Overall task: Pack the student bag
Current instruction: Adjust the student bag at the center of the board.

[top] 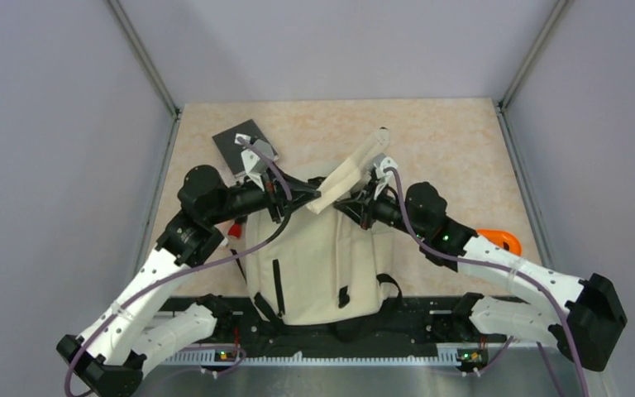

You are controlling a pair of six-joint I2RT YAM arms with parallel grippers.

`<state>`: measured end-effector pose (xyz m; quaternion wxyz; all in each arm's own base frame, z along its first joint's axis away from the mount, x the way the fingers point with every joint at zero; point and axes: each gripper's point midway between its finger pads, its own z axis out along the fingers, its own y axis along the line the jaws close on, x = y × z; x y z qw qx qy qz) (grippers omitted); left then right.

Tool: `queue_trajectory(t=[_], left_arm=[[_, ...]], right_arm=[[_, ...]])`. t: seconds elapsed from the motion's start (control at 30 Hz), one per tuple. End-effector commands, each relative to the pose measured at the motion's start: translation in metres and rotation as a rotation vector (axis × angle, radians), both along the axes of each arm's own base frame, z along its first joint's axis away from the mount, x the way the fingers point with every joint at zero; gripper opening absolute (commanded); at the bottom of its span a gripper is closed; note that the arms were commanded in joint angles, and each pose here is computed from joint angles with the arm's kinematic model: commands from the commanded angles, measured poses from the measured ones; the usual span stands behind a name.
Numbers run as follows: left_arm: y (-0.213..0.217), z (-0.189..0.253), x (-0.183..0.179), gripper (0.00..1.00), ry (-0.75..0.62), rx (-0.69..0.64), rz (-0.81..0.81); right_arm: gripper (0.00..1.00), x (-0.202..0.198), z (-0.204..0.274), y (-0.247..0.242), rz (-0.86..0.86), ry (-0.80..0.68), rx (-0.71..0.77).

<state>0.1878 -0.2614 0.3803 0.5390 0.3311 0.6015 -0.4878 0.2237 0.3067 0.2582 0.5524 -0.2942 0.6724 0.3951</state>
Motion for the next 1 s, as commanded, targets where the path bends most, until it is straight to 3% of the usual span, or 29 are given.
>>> queue_trajectory(t=[0.0,0.23,0.4,0.6,0.7,0.97], left_arm=[[0.022,0.031,-0.048,0.09,-0.217,-0.063,-0.070],[0.050,-0.002,-0.078,0.12,-0.213,-0.037,-0.022],[0.057,-0.035,-0.091,0.17,-0.139,0.030,-0.037],[0.082,-0.052,-0.091,0.42,-0.102,0.093,0.102],[0.103,-0.051,-0.074,0.62,-0.110,0.100,0.274],[0.122,-0.052,0.002,0.83,0.034,0.183,0.617]], right_arm=[[0.00,0.049,0.001,-0.033,-0.293,0.035,0.055],[0.00,0.069,0.008,-0.039,-0.316,0.058,0.118],[0.00,0.083,0.019,-0.042,-0.339,0.010,0.113],[0.00,0.085,0.038,-0.037,-0.306,-0.068,0.110],[0.00,0.079,0.050,-0.034,-0.265,-0.110,0.119],[0.00,0.040,0.096,-0.017,-0.021,-0.313,0.127]])
